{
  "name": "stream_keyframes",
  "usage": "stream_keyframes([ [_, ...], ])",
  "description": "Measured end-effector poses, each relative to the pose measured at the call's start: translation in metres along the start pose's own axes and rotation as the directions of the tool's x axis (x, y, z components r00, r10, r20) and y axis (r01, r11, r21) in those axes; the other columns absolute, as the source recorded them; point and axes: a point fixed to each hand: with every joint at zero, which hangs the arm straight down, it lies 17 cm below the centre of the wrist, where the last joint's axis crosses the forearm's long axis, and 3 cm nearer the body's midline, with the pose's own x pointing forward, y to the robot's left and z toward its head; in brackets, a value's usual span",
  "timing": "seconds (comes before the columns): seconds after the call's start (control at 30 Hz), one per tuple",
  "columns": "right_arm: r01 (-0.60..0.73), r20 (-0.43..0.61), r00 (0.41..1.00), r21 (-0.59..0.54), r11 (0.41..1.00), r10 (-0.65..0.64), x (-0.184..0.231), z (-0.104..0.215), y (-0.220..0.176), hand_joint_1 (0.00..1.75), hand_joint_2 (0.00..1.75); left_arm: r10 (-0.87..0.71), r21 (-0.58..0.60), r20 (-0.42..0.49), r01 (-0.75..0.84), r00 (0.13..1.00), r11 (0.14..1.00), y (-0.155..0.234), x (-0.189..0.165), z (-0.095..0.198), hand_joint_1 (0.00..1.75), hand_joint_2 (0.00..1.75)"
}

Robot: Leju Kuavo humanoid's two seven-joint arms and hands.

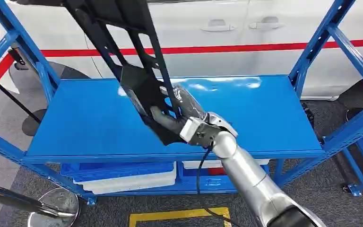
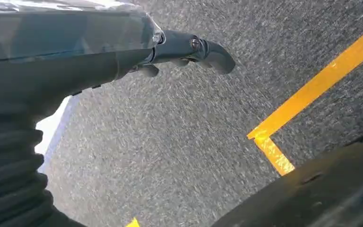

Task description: Take the parts from the cabinet and place them on the table.

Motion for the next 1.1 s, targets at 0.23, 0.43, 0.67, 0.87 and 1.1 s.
stream_keyframes([
  [0.23,0.175,0.089,0.981,-0.019,0.984,-0.172,0.043,0.027,0.006,1.75,1.75,0.046,0.004,0.004,-0.046,0.999,0.999,0.003,0.007,-0.002,0.00,1.75],
  [0.43,0.211,0.080,0.975,-0.012,0.978,-0.209,0.053,0.044,0.015,1.75,1.75,0.028,0.027,0.025,-0.029,0.999,0.999,0.009,0.019,-0.004,0.00,1.75],
  [0.67,0.221,0.086,0.972,-0.010,0.975,-0.219,0.061,0.052,0.020,1.75,1.75,0.084,0.042,-0.001,-0.084,0.996,0.996,0.011,0.014,-0.004,0.00,1.75],
  [0.87,0.252,0.082,0.965,-0.012,0.968,-0.250,0.063,0.057,0.024,1.75,1.75,0.097,0.052,-0.009,-0.096,0.995,0.994,0.015,0.015,-0.005,0.00,1.75],
  [1.1,0.353,0.083,0.933,-0.015,0.935,-0.351,0.072,0.068,0.032,1.75,1.75,0.127,0.022,-0.076,-0.125,0.989,0.992,0.008,0.004,-0.004,0.00,1.75],
])
